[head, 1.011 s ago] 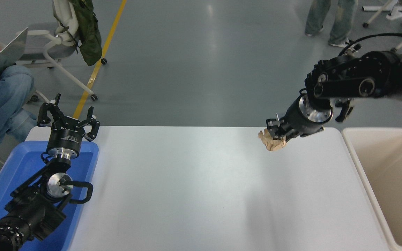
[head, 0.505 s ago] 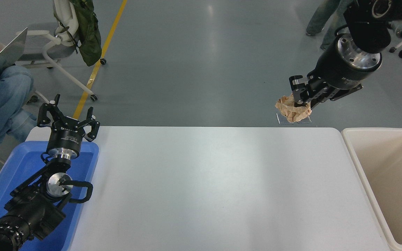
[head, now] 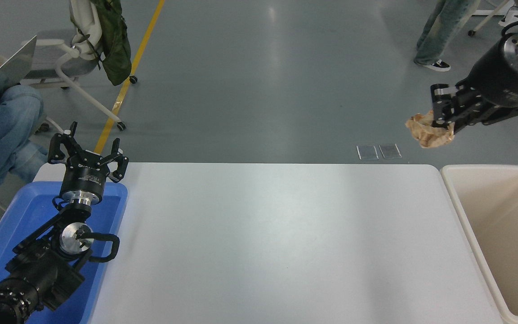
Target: Pick up paper ball place in dustbin
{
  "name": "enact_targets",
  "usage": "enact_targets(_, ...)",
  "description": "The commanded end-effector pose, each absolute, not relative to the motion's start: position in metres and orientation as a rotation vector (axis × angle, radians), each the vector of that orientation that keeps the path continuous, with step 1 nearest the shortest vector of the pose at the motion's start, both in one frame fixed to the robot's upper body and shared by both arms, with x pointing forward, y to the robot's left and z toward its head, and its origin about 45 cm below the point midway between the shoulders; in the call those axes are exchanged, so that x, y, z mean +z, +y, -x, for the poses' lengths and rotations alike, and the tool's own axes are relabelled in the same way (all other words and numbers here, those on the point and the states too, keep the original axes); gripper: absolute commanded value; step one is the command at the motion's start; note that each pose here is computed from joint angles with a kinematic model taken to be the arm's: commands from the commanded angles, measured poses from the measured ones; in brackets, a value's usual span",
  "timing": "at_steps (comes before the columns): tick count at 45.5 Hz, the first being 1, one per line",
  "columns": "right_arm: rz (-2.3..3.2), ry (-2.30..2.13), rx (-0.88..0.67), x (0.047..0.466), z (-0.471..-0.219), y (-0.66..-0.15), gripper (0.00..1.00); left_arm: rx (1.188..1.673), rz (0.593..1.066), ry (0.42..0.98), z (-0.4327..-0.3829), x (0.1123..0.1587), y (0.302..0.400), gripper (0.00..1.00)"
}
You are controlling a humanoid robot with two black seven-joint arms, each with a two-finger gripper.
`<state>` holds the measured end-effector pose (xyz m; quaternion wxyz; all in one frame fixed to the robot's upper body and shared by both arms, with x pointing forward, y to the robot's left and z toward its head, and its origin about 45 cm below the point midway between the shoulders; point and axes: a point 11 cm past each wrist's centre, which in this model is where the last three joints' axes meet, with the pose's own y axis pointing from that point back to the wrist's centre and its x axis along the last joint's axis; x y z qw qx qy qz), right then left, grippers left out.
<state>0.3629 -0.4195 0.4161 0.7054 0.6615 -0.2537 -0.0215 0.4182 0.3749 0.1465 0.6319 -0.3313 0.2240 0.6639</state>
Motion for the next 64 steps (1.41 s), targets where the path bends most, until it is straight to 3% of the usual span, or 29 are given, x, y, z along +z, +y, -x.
enact_targets(1, -1.359, -0.703, -0.258, 0.378, -0.323, -0.524, 0.0, 1.52, 0.759, 0.513, -0.4182, 0.1465, 0.375, 0.99)
enact_targets(7, -1.31, -0.787, -0.317, 0.336, -0.307, -0.56, 0.0, 1.519, 0.759, 0.513, -0.4182, 0.1465, 0.375, 0.99)
enact_targets(17, -1.128, -0.956, -0.268, 0.249, -0.291, -0.604, 0.0, 1.52, 0.76, 0.513, -0.4182, 0.1466, 0.3752, 0.99)
enact_targets(27, -1.045, -0.978, -0.198, 0.191, -0.3, -0.612, 0.0, 1.52, 0.759, 0.512, -0.4182, 0.1466, 0.3751, 0.99)
enact_targets(44, -0.946, -1.052, -0.066, 0.12, -0.307, -0.601, 0.0, 1.52, 0.76, 0.513, -0.4182, 0.1466, 0.3752, 0.99)
enact_targets(51, -0.902, -1.052, -0.006, 0.095, -0.294, -0.592, 0.0, 1.52, 0.76, 0.513, -0.4182, 0.1466, 0.3752, 0.99)
enact_targets(64, -0.861, -1.074, 0.069, 0.083, -0.288, -0.586, 0.0, 1.52, 0.76, 0.513, -0.4182, 0.1466, 0.3752, 0.99)
